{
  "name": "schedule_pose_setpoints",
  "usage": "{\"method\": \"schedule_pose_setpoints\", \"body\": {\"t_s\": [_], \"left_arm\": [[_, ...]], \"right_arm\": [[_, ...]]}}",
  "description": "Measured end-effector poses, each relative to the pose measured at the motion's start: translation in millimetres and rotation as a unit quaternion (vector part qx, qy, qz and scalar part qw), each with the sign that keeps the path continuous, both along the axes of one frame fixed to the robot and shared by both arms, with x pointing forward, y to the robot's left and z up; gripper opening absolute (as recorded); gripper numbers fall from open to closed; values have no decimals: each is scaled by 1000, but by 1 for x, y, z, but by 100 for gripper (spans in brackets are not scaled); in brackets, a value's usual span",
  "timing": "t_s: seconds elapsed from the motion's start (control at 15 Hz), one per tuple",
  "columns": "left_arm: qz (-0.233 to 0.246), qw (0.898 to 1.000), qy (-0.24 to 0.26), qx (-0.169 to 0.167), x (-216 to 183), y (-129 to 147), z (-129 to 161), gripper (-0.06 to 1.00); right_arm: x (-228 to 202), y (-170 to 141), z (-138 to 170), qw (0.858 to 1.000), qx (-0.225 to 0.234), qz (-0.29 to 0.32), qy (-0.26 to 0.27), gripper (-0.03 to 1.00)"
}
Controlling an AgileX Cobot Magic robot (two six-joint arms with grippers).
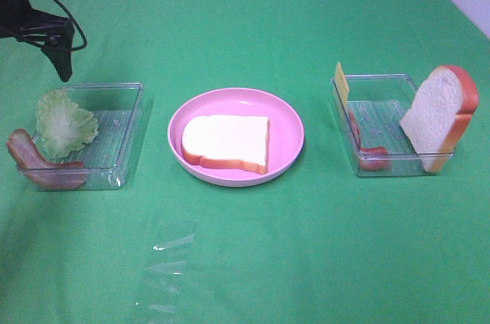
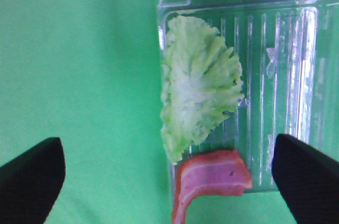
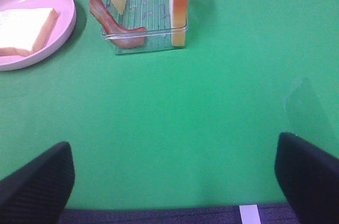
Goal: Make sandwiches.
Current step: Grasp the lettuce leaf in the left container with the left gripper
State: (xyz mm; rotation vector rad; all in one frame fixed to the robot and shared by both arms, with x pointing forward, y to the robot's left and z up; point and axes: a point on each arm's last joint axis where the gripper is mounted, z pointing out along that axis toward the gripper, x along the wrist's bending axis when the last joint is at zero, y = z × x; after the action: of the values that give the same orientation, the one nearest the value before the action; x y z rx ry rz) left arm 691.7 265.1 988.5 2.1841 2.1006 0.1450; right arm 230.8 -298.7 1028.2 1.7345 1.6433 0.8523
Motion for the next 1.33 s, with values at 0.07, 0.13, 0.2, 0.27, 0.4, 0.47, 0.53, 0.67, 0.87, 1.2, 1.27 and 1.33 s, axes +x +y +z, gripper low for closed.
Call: {"method": "schedule_pose_setpoints", "body": {"t_s": [0.07,0.13,0.2,0.27,0.4,0.47,0.53,0.67,0.87,1.2,1.27,1.33], "left_arm": [[1,1000,5,0,1,-3,-5,98],[2,1000,16,0,2,-7,-14,98],[5,1000,25,1,3,-9,-22,97],[5,999,33,1,4,-9,-30,97],[6,999,44,2,5,-9,-40,97],[5,999,48,3,6,-9,-44,95],[5,999,52,3,6,-9,-48,93],[5,998,56,4,7,-9,-51,90],[5,998,58,4,7,-9,-53,79],[5,998,58,4,7,-9,-53,55],[5,998,58,4,7,-9,-53,55],[5,998,58,4,7,-9,-53,54]], "right_arm": [[0,0,0,1000,0,0,0,98],[0,0,0,1000,0,0,0,98],[0,0,0,1000,0,0,0,98],[0,0,0,1000,0,0,0,98],[0,0,0,1000,0,0,0,98],[0,0,0,1000,0,0,0,98],[0,0,0,1000,0,0,0,98],[0,0,0,1000,0,0,0,98],[0,0,0,1000,0,0,0,98],[0,0,0,1000,0,0,0,98],[0,0,0,1000,0,0,0,98],[0,0,0,1000,0,0,0,98]]}}
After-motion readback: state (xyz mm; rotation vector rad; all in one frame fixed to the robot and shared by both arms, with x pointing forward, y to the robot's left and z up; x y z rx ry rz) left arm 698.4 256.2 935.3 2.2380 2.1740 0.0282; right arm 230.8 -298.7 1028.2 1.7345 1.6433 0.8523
